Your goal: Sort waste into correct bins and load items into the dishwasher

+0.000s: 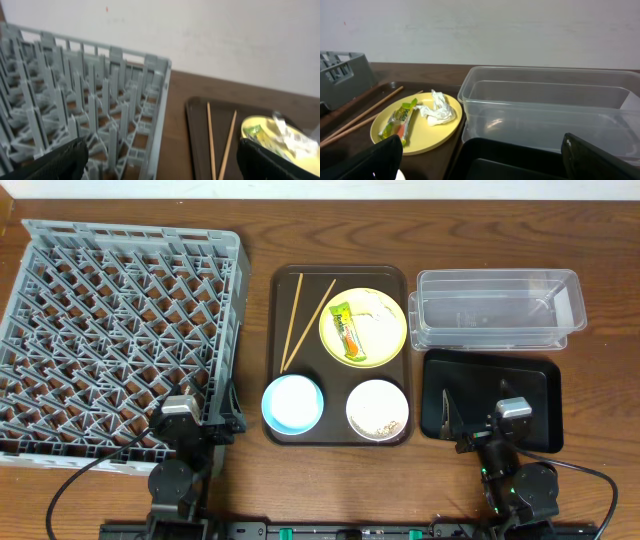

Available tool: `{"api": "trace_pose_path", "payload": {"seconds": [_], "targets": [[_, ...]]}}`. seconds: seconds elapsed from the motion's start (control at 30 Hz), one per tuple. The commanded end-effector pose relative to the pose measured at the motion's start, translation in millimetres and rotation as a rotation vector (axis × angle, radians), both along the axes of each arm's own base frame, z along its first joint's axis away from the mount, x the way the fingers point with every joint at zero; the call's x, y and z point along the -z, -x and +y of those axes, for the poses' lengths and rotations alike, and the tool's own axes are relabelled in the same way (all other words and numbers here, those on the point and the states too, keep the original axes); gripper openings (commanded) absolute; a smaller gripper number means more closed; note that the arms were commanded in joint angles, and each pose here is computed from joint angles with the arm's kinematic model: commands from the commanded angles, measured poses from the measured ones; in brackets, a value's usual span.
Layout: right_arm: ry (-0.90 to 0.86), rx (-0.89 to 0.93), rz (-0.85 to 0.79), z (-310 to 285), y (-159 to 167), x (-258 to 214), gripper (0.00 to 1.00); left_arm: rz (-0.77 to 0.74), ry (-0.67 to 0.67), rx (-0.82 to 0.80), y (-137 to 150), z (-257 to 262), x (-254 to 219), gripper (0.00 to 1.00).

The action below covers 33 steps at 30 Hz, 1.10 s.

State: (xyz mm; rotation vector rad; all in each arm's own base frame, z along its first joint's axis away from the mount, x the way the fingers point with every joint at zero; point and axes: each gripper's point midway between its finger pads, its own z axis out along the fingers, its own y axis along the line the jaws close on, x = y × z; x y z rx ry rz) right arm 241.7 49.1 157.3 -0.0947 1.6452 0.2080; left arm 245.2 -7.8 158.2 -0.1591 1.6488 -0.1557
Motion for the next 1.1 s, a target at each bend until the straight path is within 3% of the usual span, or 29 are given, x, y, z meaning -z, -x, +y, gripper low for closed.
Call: {"api": "trace_pose_path", "payload": {"seconds": [0.0,0.2,0.4,0.8,0.97,1.0,1.07], "targets": [[-0.049,0.007,-0.003,-1.6,-0.2,-4.3,0.99,-0.056,0.008,-0.037,-1.3,6.4,-9.7,0.95],[-0.071,-0.157,-0.036,24.2,12.5,-40.2,0.99,-0.054,0.012,0.018,2.7,-2.7,-31.1,0.95],[-0.052,-0.167,0.109,26.6,13.2,-76.2,0.99,0.141,-0.004,0.018,6.4,-2.5,-55.1,0.95],[-0.041,-0.374,0.693,84.0,-57.4,-130.8,0.99,0.575,0.023,0.173,-16.4,-33.1,-139.1,0.95],[-0.185,-0.563,0.789,124.2,-70.3,-166.9,0.99,0.696,0.047,0.222,-21.4,-43.2,-134.6,0.95],[-0.193,-0.652,0.76,137.5,-74.2,-173.9,0.99,0.714,0.071,0.27,-21.6,-52.3,-131.9,0.95],[-0.179,-0.656,0.748,145.0,-87.6,-167.7,0.99,0.722,0.097,0.323,-22.0,-61.9,-131.2,0.95]]}}
